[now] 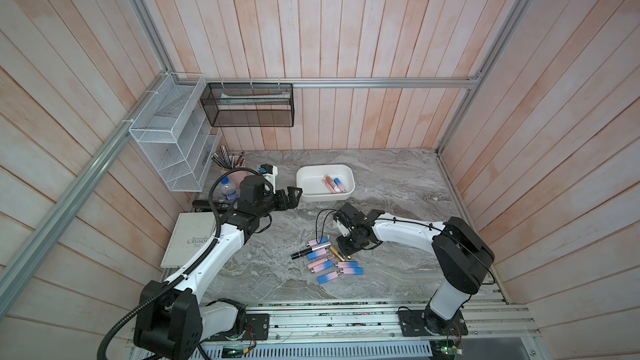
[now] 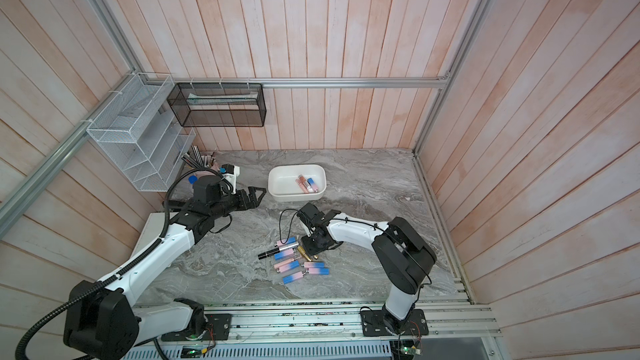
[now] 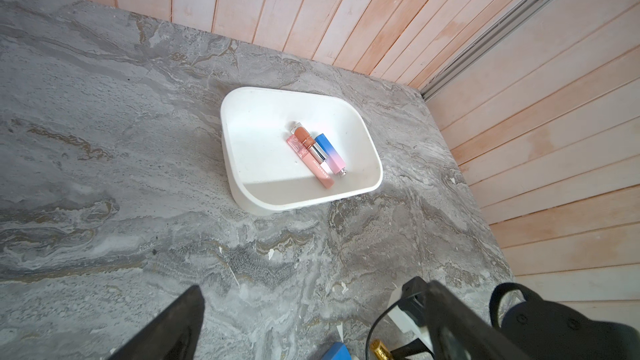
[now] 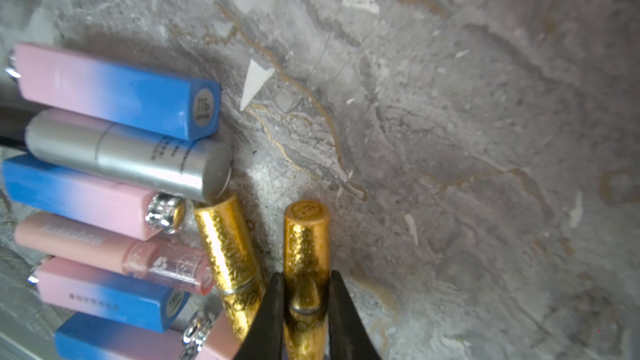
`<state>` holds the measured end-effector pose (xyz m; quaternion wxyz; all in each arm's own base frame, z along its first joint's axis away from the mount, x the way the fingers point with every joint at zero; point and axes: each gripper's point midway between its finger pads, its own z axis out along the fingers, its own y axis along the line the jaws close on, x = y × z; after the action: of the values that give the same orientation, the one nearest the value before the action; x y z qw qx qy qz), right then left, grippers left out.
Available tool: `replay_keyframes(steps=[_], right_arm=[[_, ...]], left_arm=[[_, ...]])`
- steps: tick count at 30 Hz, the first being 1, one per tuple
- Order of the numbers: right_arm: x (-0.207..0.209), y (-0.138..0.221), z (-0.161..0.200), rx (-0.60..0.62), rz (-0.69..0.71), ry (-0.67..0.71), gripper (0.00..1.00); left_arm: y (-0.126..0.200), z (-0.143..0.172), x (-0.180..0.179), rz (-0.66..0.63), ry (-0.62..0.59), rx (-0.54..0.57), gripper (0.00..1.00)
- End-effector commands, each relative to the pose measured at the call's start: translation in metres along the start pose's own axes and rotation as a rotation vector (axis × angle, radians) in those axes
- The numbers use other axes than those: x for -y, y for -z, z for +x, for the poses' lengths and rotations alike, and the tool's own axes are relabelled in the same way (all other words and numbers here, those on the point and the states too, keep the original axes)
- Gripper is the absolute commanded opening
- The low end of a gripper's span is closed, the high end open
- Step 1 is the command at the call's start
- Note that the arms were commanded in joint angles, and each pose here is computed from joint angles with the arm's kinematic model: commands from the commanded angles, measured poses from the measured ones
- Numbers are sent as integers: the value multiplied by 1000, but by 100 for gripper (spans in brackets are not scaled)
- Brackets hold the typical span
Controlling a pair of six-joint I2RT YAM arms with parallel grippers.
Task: Put the lipstick into the storage box
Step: Pick up the lipstick at the center of the board, then place the lipstick in the storage box.
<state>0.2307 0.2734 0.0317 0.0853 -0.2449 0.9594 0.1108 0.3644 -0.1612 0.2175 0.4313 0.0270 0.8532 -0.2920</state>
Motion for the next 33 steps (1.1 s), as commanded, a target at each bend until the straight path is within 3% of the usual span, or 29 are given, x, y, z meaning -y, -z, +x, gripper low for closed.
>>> replay_keyframes(steps=[1,9,15,23,33], right_arm=[[4,15,-20,29,47,20,16],[8,70,-94,181,66,39,16],[25,87,-155,280,74,21,17],[33,58,-224,319,63,50,16],[40,6,-264,293,39,82,17]], left_arm=[[5,2,-2,-20,-22,7,100],[2,-1,-7,-37,-36,25,100],[-4,-5,-8,-36,-48,34,100],[-17,-19,-8,-27,-69,38,100],[-37,-34,-7,-11,-97,21,100]])
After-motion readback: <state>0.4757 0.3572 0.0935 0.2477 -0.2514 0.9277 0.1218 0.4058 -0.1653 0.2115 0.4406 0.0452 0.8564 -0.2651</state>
